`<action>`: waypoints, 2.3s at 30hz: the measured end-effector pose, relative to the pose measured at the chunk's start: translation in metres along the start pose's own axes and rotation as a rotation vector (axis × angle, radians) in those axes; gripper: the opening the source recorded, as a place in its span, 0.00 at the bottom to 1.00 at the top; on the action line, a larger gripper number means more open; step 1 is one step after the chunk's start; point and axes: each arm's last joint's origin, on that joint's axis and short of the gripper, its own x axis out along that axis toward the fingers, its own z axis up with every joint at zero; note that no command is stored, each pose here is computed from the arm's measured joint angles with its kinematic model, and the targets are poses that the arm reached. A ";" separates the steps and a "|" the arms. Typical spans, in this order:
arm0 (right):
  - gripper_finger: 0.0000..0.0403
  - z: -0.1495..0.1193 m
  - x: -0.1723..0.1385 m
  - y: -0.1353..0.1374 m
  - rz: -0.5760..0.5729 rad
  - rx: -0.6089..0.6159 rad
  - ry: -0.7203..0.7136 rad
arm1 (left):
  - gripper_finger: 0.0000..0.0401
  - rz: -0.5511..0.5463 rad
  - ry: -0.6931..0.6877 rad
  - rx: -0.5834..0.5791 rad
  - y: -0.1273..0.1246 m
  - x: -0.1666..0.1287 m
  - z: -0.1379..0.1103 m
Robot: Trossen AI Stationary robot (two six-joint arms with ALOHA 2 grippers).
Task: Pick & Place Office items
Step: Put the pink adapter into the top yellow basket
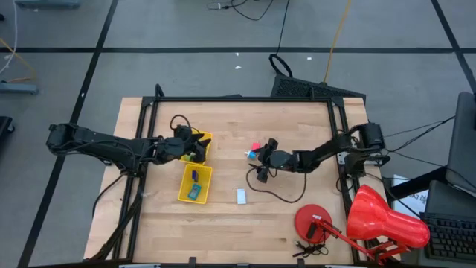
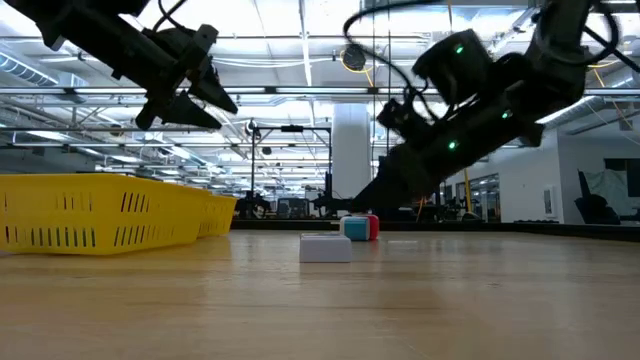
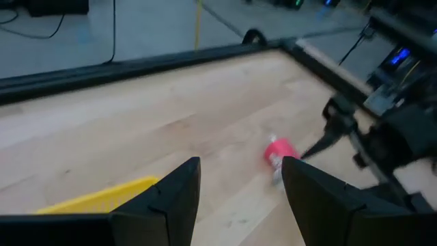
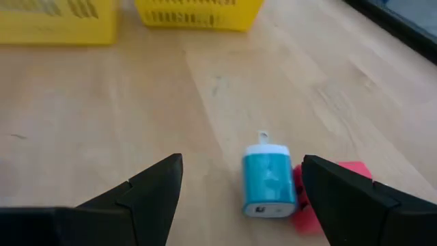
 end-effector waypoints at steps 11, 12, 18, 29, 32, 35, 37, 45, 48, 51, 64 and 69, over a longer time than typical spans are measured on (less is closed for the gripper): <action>0.69 -0.009 0.014 -0.006 -0.004 -0.007 0.063 | 0.52 0.018 0.039 0.029 0.000 0.007 -0.008; 0.67 -0.009 0.013 -0.006 0.007 -0.007 0.063 | 0.52 0.027 0.050 0.039 0.000 0.008 -0.010; 0.57 -0.016 0.013 -0.003 0.127 -0.011 0.132 | 0.52 0.037 0.062 0.046 0.000 0.013 -0.014; 0.46 -0.018 0.012 -0.003 0.140 -0.049 0.137 | 0.52 0.035 0.060 0.041 -0.001 0.014 -0.015; 0.46 -0.017 0.012 -0.003 0.141 -0.039 0.120 | 0.52 0.035 0.061 0.040 -0.001 0.014 -0.015; 0.46 -0.013 0.013 -0.002 0.149 -0.026 0.078 | 0.52 0.035 0.060 0.037 -0.001 0.014 -0.015; 0.47 -0.009 0.012 0.001 0.158 -0.023 0.035 | 0.52 0.035 0.060 0.037 -0.001 0.014 -0.015; 0.47 -0.006 0.012 0.001 0.107 -0.024 0.003 | 0.52 0.020 0.041 0.021 -0.003 0.015 -0.013; 0.47 -0.004 0.012 0.002 0.114 -0.039 -0.023 | 0.52 0.012 0.031 0.013 -0.003 0.015 -0.012; 0.47 -0.001 0.011 0.004 0.120 -0.046 -0.057 | 0.52 0.012 0.030 0.012 -0.004 0.015 -0.012; 0.50 0.010 0.004 -0.004 -0.068 -0.107 -0.069 | 0.52 -0.041 0.076 0.020 -0.005 0.015 -0.013; 0.57 0.010 0.003 -0.015 -0.098 -0.099 -0.023 | 0.52 -0.041 0.073 0.042 -0.005 0.015 -0.013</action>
